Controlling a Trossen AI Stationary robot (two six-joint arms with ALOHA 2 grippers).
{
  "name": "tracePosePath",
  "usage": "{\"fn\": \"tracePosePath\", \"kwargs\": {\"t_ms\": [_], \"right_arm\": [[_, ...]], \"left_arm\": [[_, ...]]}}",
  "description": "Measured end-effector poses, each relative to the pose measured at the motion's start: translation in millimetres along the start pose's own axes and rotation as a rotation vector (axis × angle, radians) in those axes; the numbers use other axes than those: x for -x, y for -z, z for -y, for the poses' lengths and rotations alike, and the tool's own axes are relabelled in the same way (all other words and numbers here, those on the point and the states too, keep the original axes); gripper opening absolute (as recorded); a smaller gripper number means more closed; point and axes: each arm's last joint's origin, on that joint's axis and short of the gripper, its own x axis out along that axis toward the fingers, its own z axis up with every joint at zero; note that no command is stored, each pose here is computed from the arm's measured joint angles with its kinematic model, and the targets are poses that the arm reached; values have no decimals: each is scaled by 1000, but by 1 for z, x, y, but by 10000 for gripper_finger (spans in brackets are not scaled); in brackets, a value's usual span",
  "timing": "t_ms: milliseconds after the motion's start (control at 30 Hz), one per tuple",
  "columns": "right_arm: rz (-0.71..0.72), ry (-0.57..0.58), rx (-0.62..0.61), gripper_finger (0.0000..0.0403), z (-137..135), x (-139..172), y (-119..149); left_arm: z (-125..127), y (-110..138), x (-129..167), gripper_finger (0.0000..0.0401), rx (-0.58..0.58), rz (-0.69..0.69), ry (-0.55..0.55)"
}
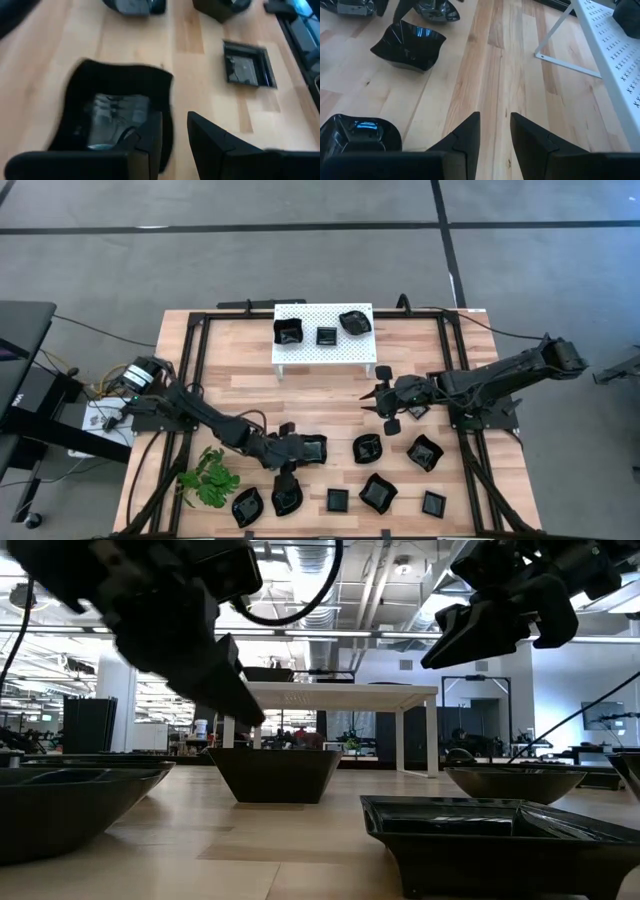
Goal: Pick & Place Mini shaped plates
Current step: Stack the distorted square plate on top of the other distorted square plates on the shelf
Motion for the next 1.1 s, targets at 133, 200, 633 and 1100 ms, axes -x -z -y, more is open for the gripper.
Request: {"fn": "tracePosePath", "kwargs": {"t_ms": [133, 200, 633, 1100], "right_arm": [[0, 1, 0, 102, 0, 0, 0], [0, 2, 0, 102, 0, 0, 0], [0, 1, 1, 102, 0, 0, 0], [0, 1, 1, 102, 0, 0, 0]], "left_arm": [[5, 5, -7, 93, -5, 15, 6], [5, 7, -9, 93, -8, 13, -18], [0, 14, -18, 92, 1, -4, -74], [0, 14, -17, 9, -20, 0, -81]]}}
